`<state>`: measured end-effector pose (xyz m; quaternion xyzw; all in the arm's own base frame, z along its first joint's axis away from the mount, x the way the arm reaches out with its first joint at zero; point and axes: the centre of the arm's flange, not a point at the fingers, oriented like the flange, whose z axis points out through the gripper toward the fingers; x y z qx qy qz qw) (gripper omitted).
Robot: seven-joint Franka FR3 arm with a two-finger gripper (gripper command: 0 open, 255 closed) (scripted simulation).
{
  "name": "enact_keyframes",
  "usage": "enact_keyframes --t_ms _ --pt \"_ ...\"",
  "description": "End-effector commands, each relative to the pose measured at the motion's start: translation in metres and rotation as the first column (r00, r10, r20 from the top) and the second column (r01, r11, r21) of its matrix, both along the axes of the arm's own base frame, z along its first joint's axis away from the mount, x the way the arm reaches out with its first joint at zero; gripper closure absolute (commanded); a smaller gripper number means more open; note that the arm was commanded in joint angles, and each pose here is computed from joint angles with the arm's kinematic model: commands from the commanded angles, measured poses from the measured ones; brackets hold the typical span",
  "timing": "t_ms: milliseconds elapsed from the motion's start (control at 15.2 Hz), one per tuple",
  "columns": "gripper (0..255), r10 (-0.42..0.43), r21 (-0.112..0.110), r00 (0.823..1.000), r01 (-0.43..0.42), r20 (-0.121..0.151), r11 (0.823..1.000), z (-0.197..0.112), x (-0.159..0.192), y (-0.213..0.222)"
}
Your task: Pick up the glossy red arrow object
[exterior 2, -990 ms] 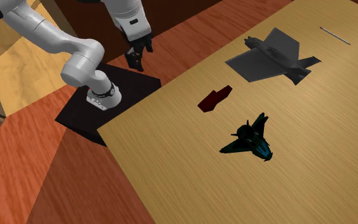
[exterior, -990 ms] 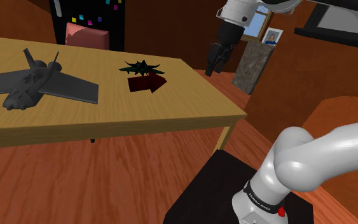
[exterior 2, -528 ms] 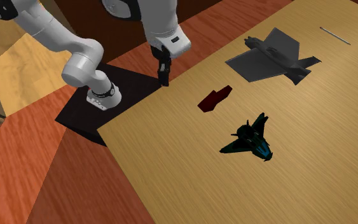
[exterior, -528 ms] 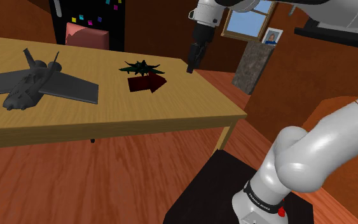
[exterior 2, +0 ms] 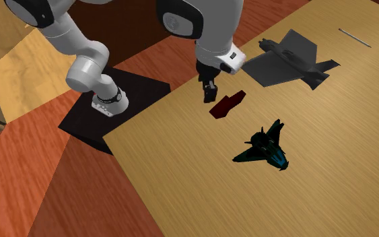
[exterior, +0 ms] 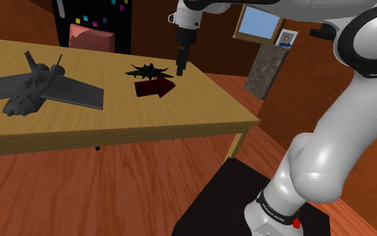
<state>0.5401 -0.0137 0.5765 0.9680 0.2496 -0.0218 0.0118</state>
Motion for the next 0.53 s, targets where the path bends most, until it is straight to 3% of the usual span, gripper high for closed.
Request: enact_keyframes --t_ms 0,462 --pt "0 0.066 -0.012 0.998 -0.066 -0.014 0.998 -0.01 0.027 0.007" --pt "0 0.253 -0.04 0.966 -0.256 -0.061 0.966 -0.037 0.103 0.037"
